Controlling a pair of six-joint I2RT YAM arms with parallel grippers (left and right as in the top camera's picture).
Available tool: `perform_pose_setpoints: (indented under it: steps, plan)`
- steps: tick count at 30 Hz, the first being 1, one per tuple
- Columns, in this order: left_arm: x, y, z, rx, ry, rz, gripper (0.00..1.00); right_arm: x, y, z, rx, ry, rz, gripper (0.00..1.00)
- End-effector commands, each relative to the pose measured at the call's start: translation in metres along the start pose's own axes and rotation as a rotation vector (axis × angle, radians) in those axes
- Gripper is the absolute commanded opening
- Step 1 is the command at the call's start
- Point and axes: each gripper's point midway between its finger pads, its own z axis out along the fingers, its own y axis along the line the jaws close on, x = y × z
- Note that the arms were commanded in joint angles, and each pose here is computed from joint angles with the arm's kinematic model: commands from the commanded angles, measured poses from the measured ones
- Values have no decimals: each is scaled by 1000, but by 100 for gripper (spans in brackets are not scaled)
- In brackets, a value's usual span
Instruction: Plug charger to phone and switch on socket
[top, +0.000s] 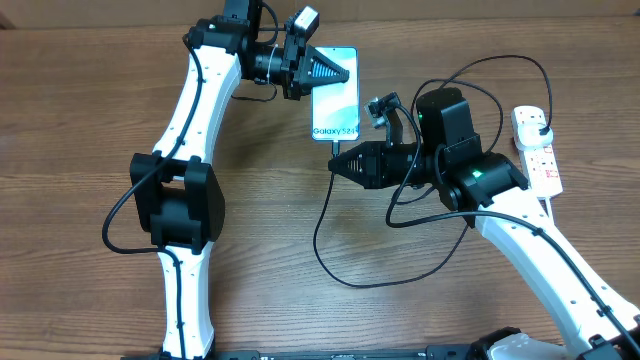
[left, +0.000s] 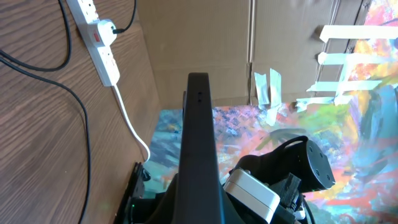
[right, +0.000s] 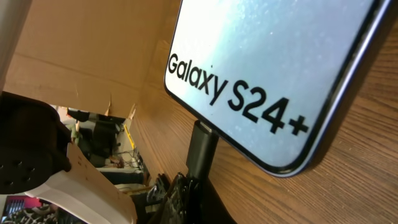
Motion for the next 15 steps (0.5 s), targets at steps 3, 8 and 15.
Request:
perform_pose_setpoints:
  steps: [3, 8, 15]
  plan:
    - [4, -17, 4, 58, 24, 4, 4, -24, -15, -12, 61, -92, -3, 4]
    - [4, -17, 4, 57, 24, 6, 4, -25, -17, -14, 64, -98, 0, 4]
    - [3, -11, 4, 26, 15, 7, 4, -20, -14, -13, 42, -76, 7, 20]
